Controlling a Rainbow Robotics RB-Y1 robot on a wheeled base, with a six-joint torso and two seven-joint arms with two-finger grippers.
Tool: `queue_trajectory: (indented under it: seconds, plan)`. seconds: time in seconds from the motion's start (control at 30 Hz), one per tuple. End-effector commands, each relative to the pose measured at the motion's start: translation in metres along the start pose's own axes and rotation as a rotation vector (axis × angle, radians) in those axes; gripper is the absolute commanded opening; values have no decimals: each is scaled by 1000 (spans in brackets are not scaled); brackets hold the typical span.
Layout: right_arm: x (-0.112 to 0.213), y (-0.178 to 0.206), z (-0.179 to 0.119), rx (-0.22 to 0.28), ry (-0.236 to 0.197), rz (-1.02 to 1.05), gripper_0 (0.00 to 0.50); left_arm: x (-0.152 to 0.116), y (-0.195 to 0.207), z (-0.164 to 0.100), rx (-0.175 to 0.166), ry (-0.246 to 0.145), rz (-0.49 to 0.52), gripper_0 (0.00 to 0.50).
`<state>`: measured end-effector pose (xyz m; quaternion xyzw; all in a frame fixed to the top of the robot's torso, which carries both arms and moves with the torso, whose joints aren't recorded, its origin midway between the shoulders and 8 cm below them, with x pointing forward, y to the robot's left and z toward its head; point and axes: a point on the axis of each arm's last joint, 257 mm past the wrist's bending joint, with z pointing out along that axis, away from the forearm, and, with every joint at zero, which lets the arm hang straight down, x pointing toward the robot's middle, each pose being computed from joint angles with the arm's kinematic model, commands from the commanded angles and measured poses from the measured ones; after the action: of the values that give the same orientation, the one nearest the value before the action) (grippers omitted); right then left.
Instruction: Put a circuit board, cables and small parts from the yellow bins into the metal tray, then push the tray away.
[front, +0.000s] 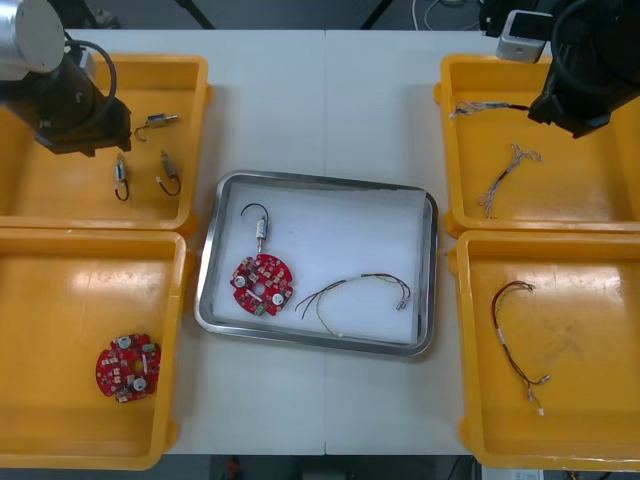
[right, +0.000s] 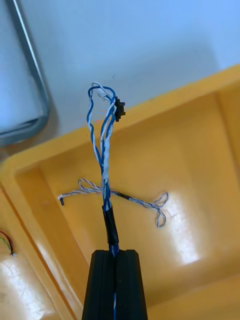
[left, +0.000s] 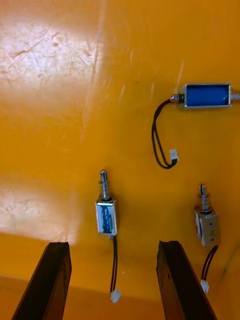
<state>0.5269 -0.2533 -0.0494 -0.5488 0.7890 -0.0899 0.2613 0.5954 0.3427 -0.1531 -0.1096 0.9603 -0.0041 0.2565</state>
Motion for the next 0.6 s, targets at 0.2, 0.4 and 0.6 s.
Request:
queue_trajectory:
  seconds: [0.2, 0.4, 0.6]
  plan:
    - [-56, 41, -1, -4, -57, -33, 0, 3, -3, 22, -1, -48, 85, 500]
    - [-88, 82, 12, -51, -67, -40, 0, 10, 5, 28, -22, -41, 91, 500]
    - [-105, 123, 38, -107, -20, -77, 0, 13, 8, 37, -12, -51, 89, 500]
